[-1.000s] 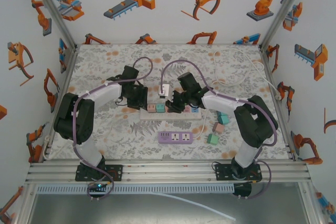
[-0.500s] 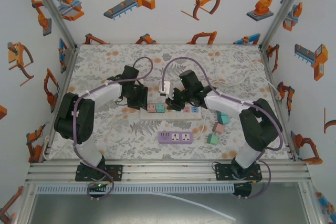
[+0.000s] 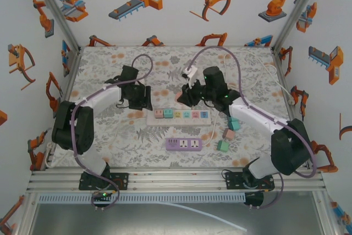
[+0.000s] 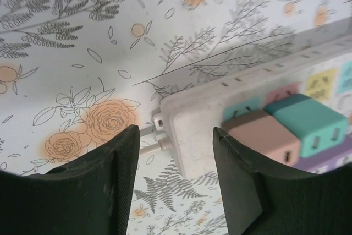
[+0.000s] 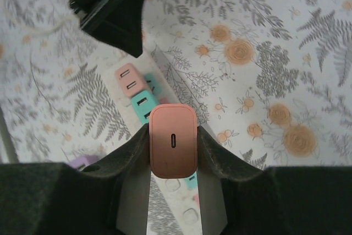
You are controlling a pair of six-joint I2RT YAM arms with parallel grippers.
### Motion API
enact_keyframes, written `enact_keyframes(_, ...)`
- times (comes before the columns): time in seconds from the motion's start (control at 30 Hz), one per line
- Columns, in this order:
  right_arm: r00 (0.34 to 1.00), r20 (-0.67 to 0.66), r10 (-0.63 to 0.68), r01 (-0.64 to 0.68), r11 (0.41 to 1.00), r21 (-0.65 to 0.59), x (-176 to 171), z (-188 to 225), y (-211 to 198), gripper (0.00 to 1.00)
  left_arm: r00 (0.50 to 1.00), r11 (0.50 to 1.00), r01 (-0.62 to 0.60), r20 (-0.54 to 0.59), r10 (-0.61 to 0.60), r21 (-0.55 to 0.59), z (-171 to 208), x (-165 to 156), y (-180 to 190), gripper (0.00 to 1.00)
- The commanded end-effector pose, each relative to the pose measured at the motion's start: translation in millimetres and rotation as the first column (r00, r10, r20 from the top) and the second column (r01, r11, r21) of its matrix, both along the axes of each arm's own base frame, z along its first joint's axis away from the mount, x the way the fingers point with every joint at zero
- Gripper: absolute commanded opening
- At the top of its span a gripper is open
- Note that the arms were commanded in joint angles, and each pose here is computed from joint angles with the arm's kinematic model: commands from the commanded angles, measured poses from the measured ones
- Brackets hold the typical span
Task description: Pull the plug off the socket
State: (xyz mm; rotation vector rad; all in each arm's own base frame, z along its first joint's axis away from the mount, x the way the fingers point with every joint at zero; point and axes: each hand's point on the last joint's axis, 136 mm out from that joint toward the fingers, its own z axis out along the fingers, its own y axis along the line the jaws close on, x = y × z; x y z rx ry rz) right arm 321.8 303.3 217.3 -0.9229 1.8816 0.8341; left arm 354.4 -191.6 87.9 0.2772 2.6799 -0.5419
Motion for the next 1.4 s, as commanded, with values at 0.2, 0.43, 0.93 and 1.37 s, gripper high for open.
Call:
enact_keyframes(0.2, 0.802, -0.412, -0.431, 0.545, 0.812, 0.210, 52.3, 17.0, -99.4, 0.07, 0.954, 0.926, 0.188, 0.286, -0.093, -0.327, 114.9, -23.0, -35.2, 0.55)
enact_keyframes(0.43, 0.668, -0.526, -0.526, 0.721, 0.632, 0.283, 63.6, -1.5, -182.8, 0.09, 0.832, 0.790, 0.472, 0.494, -0.253, -0.390, 166.8, -75.8, -52.4, 0.66)
enact_keyframes(0.93, 0.408, -0.703, -0.583, 0.884, 0.444, 0.145, 56.5, -104.5, -283.2, 0.09, 0.632, 0.671, 0.699, 0.652, -0.419, -0.247, 181.4, -147.4, -59.6, 0.97)
enact_keyframes(1.37, 0.336, -0.765, -0.550, 0.867, 0.497, 0.024, 48.3, -170.2, -276.1, 0.22, 0.642, 0.683, 0.694, 0.625, -0.444, -0.227, 173.6, -145.8, -59.9, 0.97)
